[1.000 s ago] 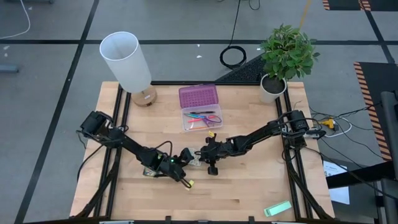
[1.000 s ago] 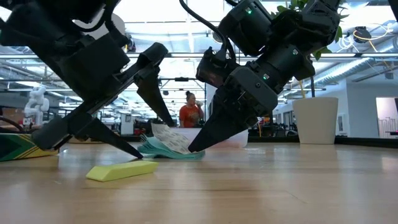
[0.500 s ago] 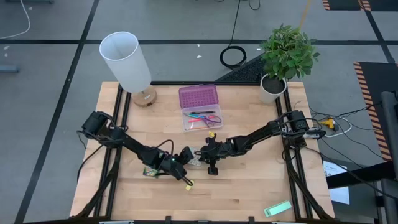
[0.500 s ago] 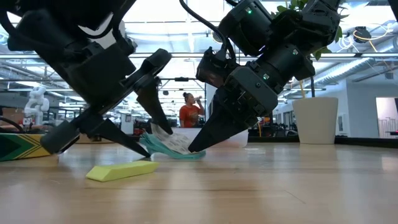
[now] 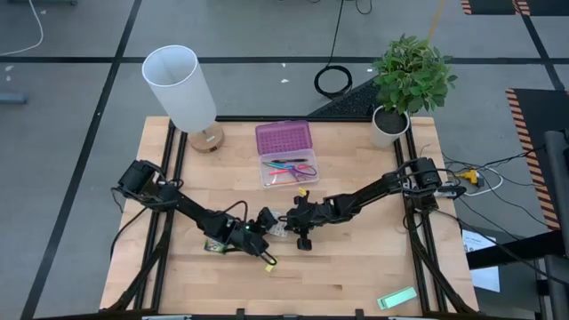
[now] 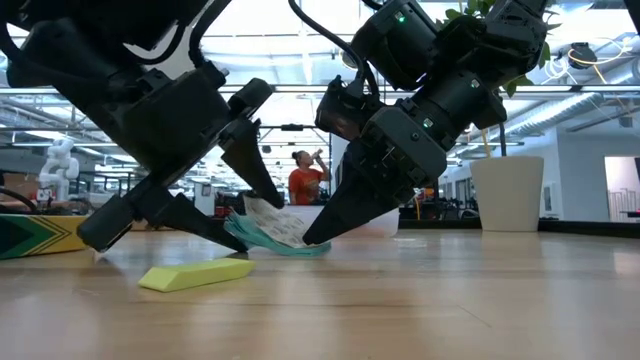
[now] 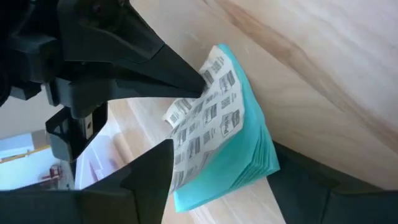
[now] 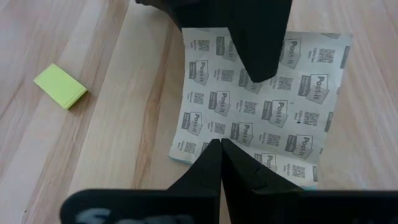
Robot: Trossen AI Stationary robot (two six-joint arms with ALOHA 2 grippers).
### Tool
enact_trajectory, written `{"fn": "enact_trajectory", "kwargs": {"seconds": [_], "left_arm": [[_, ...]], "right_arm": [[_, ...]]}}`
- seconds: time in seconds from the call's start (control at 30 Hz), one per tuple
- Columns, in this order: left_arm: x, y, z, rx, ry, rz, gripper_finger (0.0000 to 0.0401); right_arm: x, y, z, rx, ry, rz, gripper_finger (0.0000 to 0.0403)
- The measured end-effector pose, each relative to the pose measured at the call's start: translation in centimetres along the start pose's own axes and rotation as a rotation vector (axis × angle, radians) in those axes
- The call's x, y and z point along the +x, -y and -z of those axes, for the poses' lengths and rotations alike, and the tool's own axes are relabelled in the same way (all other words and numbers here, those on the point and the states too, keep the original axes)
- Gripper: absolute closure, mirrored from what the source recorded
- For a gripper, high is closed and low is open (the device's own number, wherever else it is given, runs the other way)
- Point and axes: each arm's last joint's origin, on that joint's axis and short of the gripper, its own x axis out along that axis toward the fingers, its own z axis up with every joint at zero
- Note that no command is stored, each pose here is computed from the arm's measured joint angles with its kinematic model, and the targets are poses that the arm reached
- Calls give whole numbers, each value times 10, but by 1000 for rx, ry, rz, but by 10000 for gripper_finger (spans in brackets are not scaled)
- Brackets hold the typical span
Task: Pack school essentials
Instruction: Put the blue sticky notes into the purple supply box
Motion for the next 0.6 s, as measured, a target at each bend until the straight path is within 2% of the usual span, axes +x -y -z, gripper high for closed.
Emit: {"fn": "enact_trajectory", "kwargs": {"seconds": [0.13, 0.4, 0.6], "left_arm": [[-2, 2, -3, 16, 11, -8, 165], [-5, 6, -7, 19, 25, -3, 247], [-5, 5, -8, -5, 40, -2, 283]], "right_arm": [[0, 0, 0, 0, 0, 0, 403], [0, 0, 0, 0, 0, 0, 403], [0, 0, 0, 0, 0, -1, 403]]}}
